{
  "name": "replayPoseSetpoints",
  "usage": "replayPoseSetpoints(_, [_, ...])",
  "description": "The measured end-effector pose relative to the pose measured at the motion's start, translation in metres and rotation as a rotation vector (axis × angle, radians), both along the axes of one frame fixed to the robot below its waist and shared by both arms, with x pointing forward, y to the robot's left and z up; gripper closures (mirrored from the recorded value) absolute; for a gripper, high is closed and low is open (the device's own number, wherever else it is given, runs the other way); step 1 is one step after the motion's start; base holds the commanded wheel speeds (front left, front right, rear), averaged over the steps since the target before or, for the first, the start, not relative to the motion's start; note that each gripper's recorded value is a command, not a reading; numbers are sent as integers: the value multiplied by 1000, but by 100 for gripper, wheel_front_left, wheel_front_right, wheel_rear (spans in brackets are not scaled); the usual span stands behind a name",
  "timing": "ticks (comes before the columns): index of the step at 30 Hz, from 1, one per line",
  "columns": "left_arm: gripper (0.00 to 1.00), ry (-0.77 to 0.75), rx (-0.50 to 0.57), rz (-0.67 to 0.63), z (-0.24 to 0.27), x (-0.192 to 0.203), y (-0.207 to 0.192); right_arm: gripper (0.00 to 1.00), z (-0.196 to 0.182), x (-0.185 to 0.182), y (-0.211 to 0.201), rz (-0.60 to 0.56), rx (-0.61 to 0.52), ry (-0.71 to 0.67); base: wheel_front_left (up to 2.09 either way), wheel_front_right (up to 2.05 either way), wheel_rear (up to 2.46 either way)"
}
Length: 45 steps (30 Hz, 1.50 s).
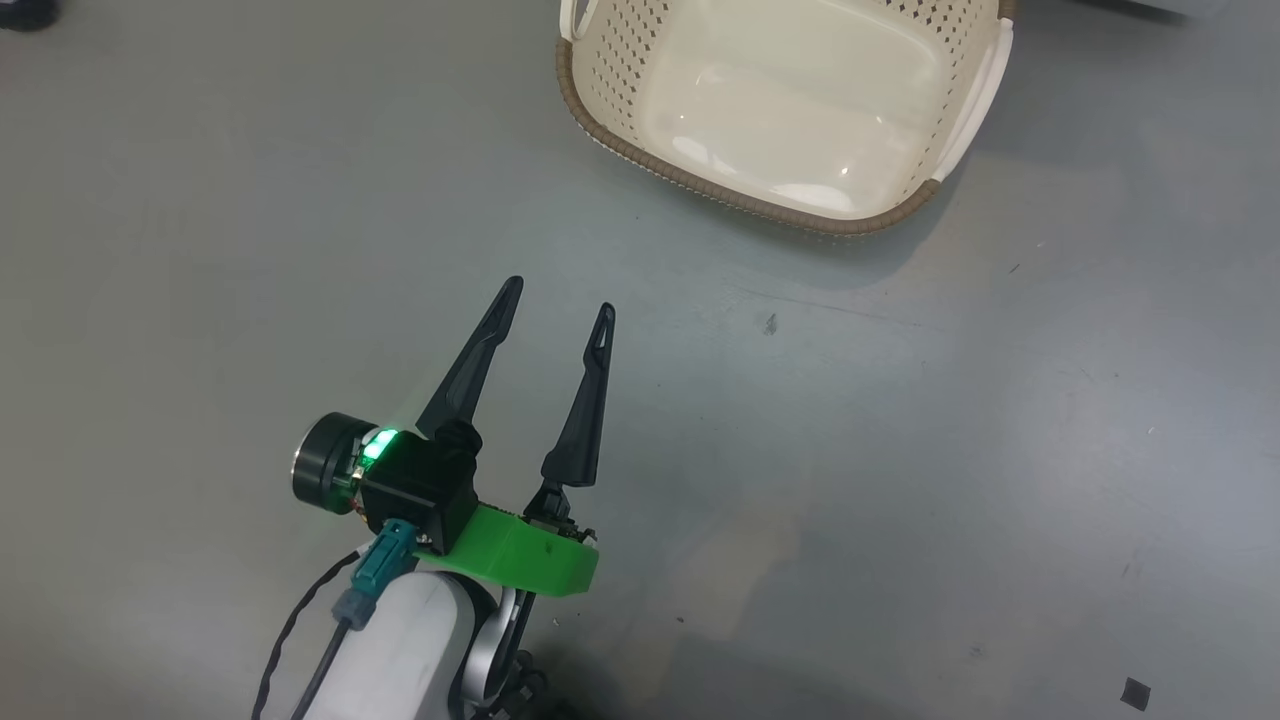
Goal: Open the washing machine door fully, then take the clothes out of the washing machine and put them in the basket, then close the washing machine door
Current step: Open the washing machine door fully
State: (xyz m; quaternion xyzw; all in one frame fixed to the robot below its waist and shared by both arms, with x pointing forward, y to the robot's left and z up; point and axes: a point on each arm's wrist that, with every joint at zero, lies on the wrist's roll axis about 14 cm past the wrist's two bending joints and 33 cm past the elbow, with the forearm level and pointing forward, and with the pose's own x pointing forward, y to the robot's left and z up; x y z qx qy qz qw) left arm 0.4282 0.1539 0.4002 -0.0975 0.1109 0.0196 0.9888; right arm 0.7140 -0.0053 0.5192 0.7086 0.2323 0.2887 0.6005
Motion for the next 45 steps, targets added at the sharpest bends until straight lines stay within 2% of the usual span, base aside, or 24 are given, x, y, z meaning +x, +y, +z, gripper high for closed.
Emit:
replayPoseSetpoints(22, [0, -14, 0, -2, 5, 0, -1, 100, -2, 0, 9, 79, -11, 40, 0, 0, 0])
replayPoseSetpoints(45, [0, -75, 7, -1, 30, -2, 1, 100, -3, -33, 17, 164, -58, 98, 0, 0, 0])
